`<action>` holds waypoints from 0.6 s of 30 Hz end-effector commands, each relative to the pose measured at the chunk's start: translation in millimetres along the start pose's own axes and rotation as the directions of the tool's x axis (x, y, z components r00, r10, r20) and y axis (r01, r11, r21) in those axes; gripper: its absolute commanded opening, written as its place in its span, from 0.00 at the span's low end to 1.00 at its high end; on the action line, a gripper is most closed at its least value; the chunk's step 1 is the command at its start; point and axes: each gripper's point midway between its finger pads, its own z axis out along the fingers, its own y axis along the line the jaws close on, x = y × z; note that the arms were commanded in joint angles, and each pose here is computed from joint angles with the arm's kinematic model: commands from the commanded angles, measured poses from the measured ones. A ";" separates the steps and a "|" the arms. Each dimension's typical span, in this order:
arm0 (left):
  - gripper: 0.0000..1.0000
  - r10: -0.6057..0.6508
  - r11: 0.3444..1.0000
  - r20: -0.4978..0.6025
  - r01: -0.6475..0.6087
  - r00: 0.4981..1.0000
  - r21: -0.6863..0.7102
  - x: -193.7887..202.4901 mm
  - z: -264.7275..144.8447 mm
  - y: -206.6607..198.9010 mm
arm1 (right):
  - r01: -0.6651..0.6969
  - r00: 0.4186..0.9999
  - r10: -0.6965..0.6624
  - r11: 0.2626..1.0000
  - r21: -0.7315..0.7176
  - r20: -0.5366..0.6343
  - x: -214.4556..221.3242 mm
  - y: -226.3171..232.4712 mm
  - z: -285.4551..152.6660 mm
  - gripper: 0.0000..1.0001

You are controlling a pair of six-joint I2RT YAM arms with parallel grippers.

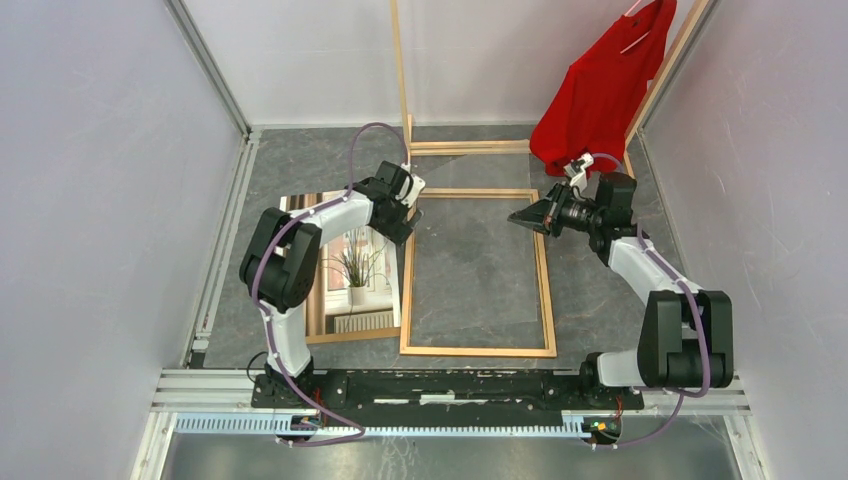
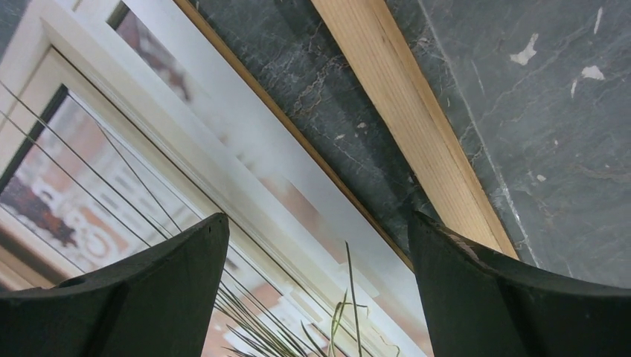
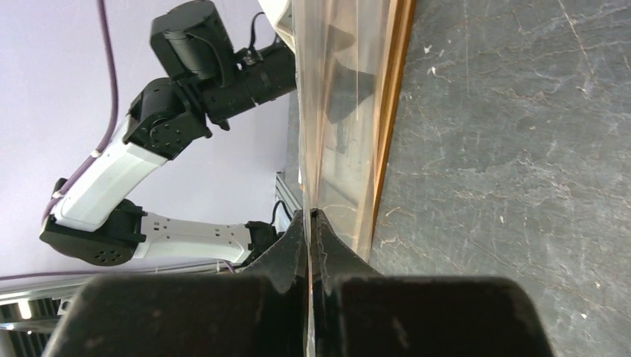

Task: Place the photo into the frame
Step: Place the photo frame item in the photo frame.

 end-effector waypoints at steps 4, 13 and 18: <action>0.96 -0.141 0.979 0.014 0.138 0.990 0.148 1.3 -18.8 -12.1 | 0.065 0.998 -0.063 0.993 -0.101 0.018 -2.5 34.0 -6.4 0.00; 0.95 -0.173 0.969 0.030 0.165 0.984 0.181 5.1 -26.1 -17.7 | 0.047 0.999 -0.046 0.994 -0.097 0.015 1.5 32.3 -7.7 0.00; 0.95 -0.206 0.962 0.024 0.198 0.978 0.189 3.0 -28.1 -6.0 | 0.058 0.998 -0.058 0.993 -0.105 0.005 7.1 37.8 -11.7 0.00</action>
